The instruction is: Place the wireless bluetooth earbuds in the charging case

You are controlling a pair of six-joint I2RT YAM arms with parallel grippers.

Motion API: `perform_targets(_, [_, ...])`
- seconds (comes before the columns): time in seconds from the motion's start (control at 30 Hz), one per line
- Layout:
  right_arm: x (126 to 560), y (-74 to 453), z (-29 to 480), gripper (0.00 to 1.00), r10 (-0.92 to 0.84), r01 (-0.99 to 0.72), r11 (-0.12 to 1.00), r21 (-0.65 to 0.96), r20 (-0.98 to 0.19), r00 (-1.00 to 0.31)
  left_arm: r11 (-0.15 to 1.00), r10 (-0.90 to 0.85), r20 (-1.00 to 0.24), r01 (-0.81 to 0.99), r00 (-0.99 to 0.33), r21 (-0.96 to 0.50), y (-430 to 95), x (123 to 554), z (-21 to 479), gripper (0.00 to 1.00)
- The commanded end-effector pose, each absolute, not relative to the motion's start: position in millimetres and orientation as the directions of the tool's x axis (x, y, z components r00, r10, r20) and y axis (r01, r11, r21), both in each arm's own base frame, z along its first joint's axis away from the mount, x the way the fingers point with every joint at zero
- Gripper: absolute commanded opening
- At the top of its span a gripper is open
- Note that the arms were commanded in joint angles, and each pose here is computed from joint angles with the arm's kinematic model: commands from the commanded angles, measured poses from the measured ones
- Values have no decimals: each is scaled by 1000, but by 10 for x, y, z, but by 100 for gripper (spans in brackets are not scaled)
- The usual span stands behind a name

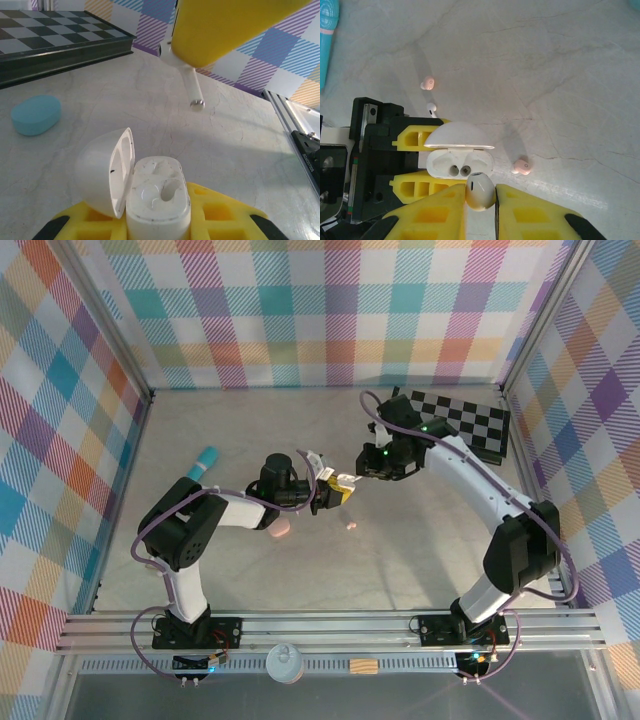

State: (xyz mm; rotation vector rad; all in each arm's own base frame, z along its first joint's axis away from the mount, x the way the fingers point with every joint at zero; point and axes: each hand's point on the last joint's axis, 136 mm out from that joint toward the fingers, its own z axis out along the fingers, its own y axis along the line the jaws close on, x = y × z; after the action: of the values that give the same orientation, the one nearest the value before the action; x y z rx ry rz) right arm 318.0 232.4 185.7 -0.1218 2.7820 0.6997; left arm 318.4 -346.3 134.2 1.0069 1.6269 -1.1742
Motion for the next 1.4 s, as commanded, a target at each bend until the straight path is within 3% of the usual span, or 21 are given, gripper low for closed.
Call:
perform_targets(0.0, [3186,2385,1854,20,-53,-178,880,440,-281,-958,179,98,-964,957,-247,-227,-3517,3147,1509,15])
perform_targets(0.73, [3218,2512,1591,20,-98,-194,876,441,-230,-968,168,93,-967,961,-239,-222,-3529,3131,1597,15])
perform_targets(1.37, [3099,2543,1659,19,-140,-235,863,447,-235,-962,159,87,-972,966,-218,-203,-3530,3122,1611,15])
